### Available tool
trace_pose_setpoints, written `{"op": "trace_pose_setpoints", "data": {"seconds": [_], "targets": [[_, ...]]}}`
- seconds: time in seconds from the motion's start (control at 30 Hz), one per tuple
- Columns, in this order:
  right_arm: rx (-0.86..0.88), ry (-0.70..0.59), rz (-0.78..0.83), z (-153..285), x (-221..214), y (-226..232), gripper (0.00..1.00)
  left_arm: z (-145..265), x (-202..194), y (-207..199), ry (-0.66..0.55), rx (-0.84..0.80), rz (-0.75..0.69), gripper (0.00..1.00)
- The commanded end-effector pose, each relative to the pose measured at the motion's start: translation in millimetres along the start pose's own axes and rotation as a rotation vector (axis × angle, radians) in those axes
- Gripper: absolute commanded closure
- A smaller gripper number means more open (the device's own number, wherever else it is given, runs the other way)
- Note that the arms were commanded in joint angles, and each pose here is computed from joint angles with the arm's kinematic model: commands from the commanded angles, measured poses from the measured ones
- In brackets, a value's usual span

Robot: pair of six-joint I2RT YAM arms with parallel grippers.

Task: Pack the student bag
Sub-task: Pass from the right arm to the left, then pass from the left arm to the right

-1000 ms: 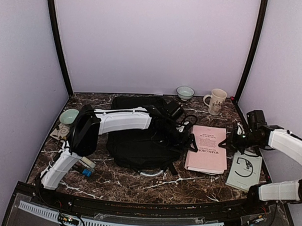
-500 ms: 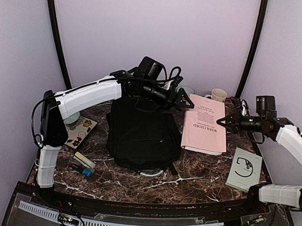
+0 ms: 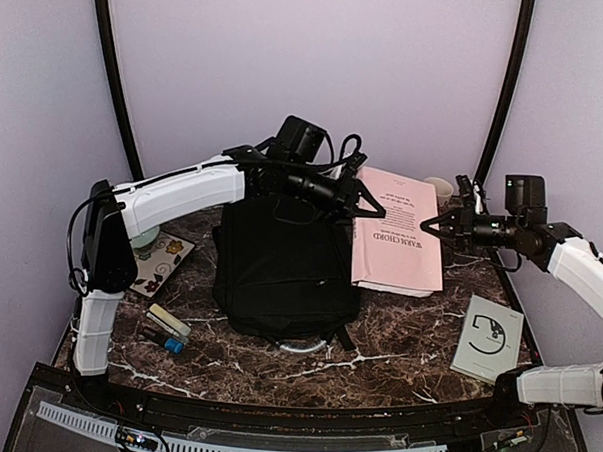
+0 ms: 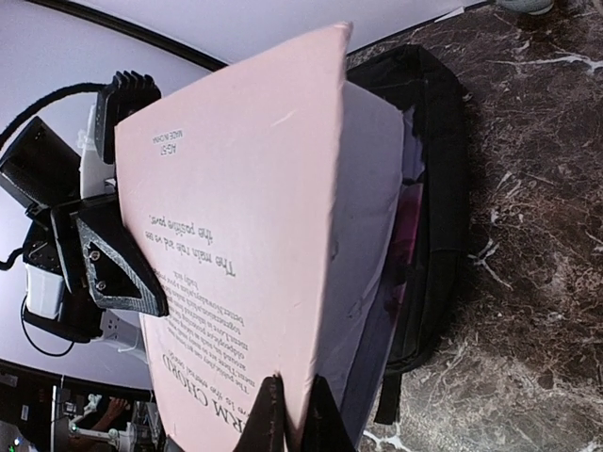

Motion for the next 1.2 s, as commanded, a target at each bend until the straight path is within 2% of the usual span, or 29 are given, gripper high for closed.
{"op": "trace_pose_setpoints", "data": {"seconds": [0.0, 0.13, 0.17, 0.3, 0.5, 0.7, 1.07, 1.17], "targets": [[0.114, 0.027, 0.130, -0.3, 7.5, 35.0, 0.79, 14.3, 12.1, -18.3, -0.068, 0.008, -0.017, 0.78], [0.131, 0.026, 0.102, -1.9, 16.1, 43.7, 0.07, 27.9, 21.2, -31.7, -0.130, 0.015, -0.018, 0.81], [0.137, 0.023, 0.098, -1.3, 18.6, 47.4, 0.01, 33.0, 24.2, -35.9, -0.152, 0.016, -0.020, 0.82], [0.174, 0.009, 0.078, 1.7, 26.7, 61.1, 0.00, 57.6, 37.1, -48.6, -0.260, 0.019, -0.028, 0.82], [0.204, 0.010, -0.037, -4.4, 30.9, 56.9, 0.00, 107.8, 58.4, -57.1, -0.492, -0.070, -0.036, 0.82], [0.237, -0.015, -0.134, -11.6, 36.9, 51.1, 0.00, 121.2, 61.1, -49.0, -0.527, -0.100, -0.045, 0.82], [0.436, -0.014, -0.178, -20.9, 39.9, 71.1, 0.00, 127.1, 58.0, -54.3, -0.608, -0.200, -0.048, 0.81], [0.479, -0.007, -0.170, -24.7, 39.7, 80.4, 0.08, 128.3, 57.2, -55.8, -0.618, -0.213, -0.047, 0.82]]}}
Point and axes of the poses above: each gripper's point midway between its finger pads, its own z axis back along the fingers, its own y axis along the line the jaws close on, x = y × z, the point moved 9 cm from there along z, back along the fingers, and after that the axes turned 11 degrees about -z, right-handed, at the moved point
